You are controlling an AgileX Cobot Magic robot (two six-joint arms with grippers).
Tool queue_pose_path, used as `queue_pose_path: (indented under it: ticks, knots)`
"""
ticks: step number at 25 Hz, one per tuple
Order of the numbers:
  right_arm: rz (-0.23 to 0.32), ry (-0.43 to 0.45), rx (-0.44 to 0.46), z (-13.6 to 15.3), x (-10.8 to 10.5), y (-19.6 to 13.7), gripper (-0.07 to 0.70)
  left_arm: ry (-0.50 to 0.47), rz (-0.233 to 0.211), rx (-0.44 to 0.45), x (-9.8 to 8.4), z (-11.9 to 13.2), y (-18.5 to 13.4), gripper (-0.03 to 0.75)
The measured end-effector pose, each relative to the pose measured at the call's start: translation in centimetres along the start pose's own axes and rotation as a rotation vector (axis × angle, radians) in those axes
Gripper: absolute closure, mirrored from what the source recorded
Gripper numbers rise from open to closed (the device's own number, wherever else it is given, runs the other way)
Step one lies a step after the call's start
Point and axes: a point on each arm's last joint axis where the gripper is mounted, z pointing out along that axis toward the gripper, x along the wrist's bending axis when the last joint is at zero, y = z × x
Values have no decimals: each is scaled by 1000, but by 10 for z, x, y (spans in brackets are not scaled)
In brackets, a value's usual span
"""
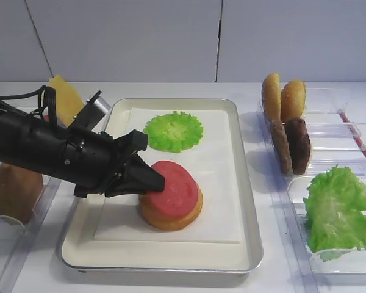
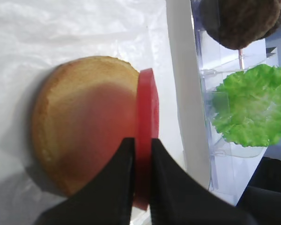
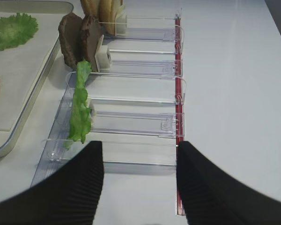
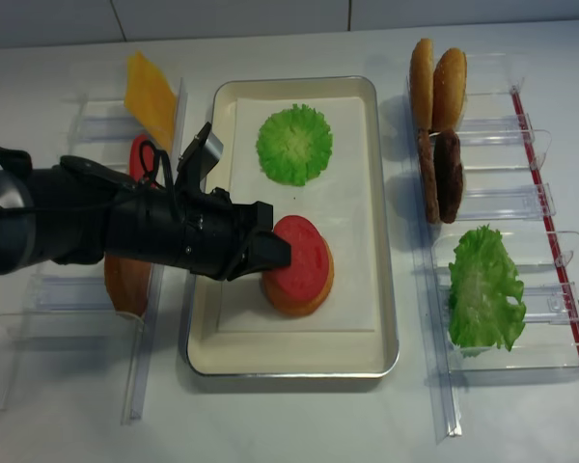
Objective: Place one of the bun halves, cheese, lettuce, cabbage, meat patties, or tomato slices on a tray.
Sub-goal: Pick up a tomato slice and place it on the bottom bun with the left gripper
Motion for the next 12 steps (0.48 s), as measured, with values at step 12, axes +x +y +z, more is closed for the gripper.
queue_pose_path:
  ticks: [12]
  knots:
    - [0, 0, 0, 0, 0, 0, 251, 19, -3, -1, 2, 0, 0, 685]
